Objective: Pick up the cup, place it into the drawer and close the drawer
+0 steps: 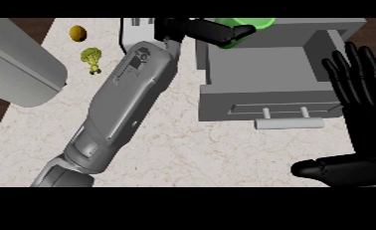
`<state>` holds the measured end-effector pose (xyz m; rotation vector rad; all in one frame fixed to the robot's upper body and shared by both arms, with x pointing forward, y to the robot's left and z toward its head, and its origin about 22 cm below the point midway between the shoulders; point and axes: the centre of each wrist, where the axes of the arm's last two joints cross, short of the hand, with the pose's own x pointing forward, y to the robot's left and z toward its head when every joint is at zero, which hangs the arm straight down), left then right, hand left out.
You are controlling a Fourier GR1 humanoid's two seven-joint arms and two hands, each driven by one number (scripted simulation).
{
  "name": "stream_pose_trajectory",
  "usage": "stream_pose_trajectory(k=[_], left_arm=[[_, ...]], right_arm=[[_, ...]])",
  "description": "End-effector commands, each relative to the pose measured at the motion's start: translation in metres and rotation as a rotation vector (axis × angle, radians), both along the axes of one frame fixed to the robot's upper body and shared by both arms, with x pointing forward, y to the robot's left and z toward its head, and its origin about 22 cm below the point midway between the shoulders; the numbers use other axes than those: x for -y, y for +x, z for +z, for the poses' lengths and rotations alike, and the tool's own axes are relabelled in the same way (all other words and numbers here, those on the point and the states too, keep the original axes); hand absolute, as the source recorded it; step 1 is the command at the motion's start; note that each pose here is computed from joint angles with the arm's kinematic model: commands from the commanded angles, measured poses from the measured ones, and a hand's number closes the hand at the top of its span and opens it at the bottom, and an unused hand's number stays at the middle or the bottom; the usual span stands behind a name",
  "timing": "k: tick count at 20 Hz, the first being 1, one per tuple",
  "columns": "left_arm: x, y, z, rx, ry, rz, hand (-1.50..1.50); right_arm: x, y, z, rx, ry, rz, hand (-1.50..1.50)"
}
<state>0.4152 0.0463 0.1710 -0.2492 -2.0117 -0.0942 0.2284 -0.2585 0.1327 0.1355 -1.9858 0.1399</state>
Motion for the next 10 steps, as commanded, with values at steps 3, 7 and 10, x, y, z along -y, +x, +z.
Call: stream_pose_trajectory(k=[3,7,10], left_arm=[[0.017,0.009,-0.013,-0.032,0.037,0.040,1.50],[0.018,0.015,-0.024,-0.068,0.066,0.038,1.50],[0.024,0.020,-0.011,-0.080,0.102,0.038,1.50]], right_arm=[[-0.009,0.002,0.002,0.007,-0.001,0.020,-1.50],[-0.020,-0.013,0.000,0.008,-0.006,0.023,-1.50],[-0.010,0.001,0.006,0.021,0.031,0.015,-1.50]])
